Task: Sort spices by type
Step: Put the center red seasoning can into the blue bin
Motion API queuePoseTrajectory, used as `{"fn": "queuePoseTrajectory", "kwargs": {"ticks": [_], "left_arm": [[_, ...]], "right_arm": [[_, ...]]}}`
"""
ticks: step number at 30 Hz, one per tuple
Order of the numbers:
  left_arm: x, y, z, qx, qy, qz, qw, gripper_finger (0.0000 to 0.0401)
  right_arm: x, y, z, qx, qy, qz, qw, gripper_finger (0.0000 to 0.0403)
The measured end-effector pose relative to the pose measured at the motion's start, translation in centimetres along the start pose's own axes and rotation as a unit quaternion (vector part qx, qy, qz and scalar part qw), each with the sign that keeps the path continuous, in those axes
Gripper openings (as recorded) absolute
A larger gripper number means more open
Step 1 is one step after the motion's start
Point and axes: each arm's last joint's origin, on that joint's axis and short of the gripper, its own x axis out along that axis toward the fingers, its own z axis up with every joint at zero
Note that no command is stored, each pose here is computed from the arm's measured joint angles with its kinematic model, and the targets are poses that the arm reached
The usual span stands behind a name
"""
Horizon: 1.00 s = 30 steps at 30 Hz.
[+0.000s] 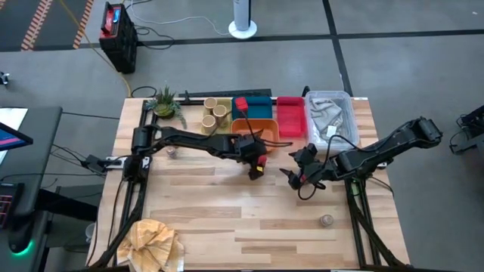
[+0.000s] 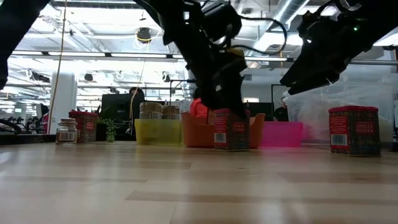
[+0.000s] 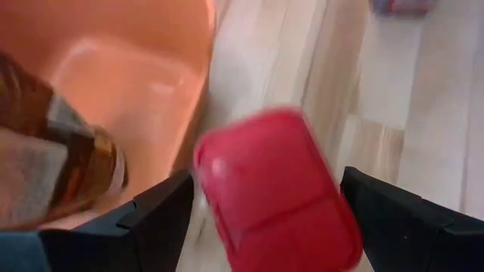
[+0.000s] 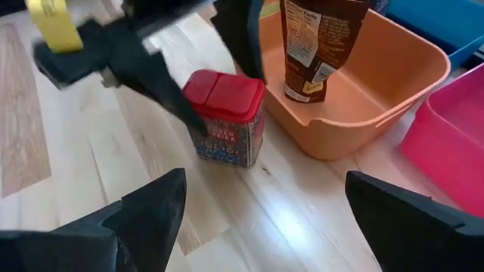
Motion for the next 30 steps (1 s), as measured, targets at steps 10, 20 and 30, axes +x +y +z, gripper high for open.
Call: {"fn": "queuePoseTrajectory", "kwargs": {"ticks": [10, 20, 30], "left_arm": [[1.0, 0.0, -0.5, 0.049, 0.014, 0.012, 0.999, 0.0312], [0.7, 0.2, -0.4, 0.089, 0.02, 0.004, 0.996, 0.0199], [-5.3, 0.0, 5.1, 0.14, 0.007, -0.001, 0.99, 0.0199]], "right_arm": [[0.0, 0.0, 0.0, -0.001, 0.001, 0.0, 1.0, 0.0385], [0.0, 0.0, 0.0, -0.001, 0.001, -0.001, 1.0, 0.0385], [0.0, 0.0, 0.0, -0.002, 0.002, -0.001, 1.0, 0.0385]]}}
